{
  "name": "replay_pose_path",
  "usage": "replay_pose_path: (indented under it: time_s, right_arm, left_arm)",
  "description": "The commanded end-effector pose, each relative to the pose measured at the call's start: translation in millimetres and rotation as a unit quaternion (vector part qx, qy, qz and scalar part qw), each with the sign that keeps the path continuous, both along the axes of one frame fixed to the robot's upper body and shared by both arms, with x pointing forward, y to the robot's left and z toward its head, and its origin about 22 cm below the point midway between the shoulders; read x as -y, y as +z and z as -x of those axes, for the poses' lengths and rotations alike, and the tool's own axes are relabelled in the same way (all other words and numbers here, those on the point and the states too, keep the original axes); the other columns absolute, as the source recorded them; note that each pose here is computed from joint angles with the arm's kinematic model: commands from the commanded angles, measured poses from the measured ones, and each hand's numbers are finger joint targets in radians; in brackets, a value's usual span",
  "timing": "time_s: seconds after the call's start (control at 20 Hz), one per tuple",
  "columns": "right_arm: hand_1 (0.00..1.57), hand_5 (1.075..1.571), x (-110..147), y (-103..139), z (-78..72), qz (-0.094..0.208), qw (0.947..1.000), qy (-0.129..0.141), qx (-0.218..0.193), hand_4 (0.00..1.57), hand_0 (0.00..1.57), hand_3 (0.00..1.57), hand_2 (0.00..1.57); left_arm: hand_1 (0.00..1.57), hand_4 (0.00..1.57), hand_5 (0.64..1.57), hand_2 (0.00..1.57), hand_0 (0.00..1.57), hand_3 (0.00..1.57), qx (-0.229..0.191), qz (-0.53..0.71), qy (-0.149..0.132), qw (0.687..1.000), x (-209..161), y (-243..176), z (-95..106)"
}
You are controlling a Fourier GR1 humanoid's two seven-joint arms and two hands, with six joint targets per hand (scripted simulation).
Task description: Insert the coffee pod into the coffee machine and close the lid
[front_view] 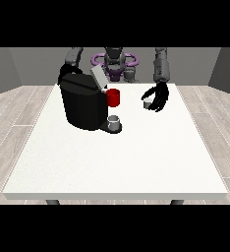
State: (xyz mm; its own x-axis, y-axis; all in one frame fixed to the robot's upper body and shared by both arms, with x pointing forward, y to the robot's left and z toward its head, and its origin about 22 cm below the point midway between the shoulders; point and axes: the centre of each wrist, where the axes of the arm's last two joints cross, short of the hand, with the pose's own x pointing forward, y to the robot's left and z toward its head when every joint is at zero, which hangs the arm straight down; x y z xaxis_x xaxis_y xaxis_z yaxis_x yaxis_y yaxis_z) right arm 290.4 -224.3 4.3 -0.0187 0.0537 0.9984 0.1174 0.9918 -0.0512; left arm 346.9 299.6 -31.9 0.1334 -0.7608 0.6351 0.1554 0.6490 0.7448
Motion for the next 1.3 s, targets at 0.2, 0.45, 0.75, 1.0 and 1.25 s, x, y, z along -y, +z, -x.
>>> replay_pose_path:
  time_s: [0.2, 0.45, 0.75, 1.0, 1.25]
  right_arm:
    - [0.0, 1.571, -5, 1, 3.8, -0.008, 0.9999, 0.008, 0.006, 0.5, 0.0, 0.0, 0.0]
    - [0.0, 1.571, 16, -10, -1.2, -0.023, 0.9996, -0.005, 0.012, 0.52, 0.0, 0.0, 0.0]
    - [0.0, 1.571, 1, -17, 0.9, -0.017, 0.9998, -0.003, 0.005, 0.4, 0.0, 0.0, 0.0]
    - [0.0, 1.571, 7, -20, -4.2, -0.035, 0.9988, -0.021, -0.027, 0.44, 0.0, 0.0, 0.0]
    - [0.0, 1.571, 14, -39, 1.8, -0.014, 0.9991, -0.013, -0.039, 0.49, 0.0, 0.0, 0.0]
  left_arm:
    - [0.92, 0.36, 1.571, 1.04, 0.92, 0.83, 0.028, -0.043, 0.007, 0.999, 3, -15, 1]
    - [0.97, 0.32, 1.571, 1.05, 0.97, 0.79, 0.021, -0.086, -0.023, 0.996, -1, -2, -8]
    - [1.32, 0.55, 1.571, 1.43, 1.32, 1.41, 0.061, -0.075, -0.044, 0.994, -3, 28, -30]
    - [1.4, 0.6, 1.571, 1.42, 1.4, 1.36, 0.064, -0.046, -0.111, 0.991, 25, 45, -42]
    - [1.24, 0.53, 1.571, 1.33, 1.24, 1.32, 0.085, -0.037, -0.134, 0.987, 48, 92, -65]
